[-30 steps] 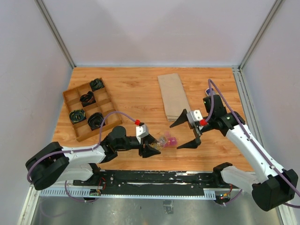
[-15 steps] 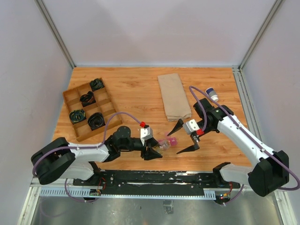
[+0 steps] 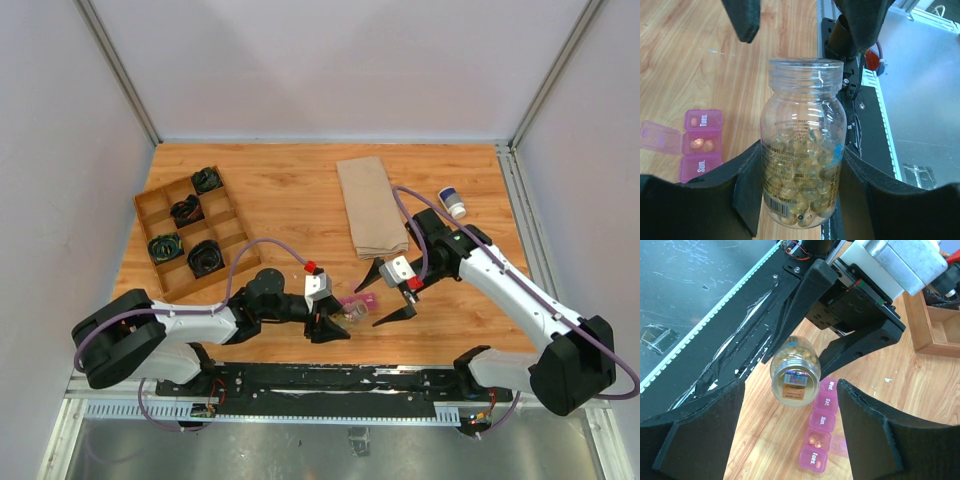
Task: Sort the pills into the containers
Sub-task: Screw the lid of the pill bottle onto the pill bottle.
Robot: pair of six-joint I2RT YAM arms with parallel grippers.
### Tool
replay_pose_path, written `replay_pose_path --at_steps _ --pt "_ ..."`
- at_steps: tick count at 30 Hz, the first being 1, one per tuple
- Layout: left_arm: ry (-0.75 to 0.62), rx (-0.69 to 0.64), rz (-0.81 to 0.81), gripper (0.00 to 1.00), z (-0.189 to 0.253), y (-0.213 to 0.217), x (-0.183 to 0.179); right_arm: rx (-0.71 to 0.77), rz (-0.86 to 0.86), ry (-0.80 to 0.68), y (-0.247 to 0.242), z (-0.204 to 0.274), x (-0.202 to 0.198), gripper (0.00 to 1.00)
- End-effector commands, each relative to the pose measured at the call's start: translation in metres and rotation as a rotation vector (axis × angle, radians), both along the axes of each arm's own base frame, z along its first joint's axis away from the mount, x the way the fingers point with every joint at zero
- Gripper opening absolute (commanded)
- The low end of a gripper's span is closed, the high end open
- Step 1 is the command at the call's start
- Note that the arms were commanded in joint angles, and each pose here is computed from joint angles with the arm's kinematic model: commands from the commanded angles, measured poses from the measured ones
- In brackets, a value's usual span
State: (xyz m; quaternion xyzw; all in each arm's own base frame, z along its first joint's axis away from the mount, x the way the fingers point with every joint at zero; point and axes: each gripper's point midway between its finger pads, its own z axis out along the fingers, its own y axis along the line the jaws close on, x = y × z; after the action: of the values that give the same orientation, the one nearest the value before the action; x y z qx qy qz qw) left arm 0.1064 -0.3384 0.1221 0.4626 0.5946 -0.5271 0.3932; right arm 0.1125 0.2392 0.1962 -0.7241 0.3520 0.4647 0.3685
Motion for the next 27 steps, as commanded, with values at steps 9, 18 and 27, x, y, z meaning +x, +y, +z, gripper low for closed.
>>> replay_pose_path --at_steps 9,18,27 --pt "-0.048 -0.062 -0.036 0.0 0.02 -0.01 -0.004 -0.061 0.019 0.013 0.008 -0.014 -0.004 0.7" --pt "-0.052 -0.07 -0.036 0.0 0.023 -0.009 -0.004 -0.072 0.02 0.011 0.009 -0.016 -0.004 0.62" --pt "-0.053 -0.074 -0.035 0.0 0.025 -0.009 -0.004 -0.087 0.014 0.017 0.011 -0.019 -0.003 0.55"
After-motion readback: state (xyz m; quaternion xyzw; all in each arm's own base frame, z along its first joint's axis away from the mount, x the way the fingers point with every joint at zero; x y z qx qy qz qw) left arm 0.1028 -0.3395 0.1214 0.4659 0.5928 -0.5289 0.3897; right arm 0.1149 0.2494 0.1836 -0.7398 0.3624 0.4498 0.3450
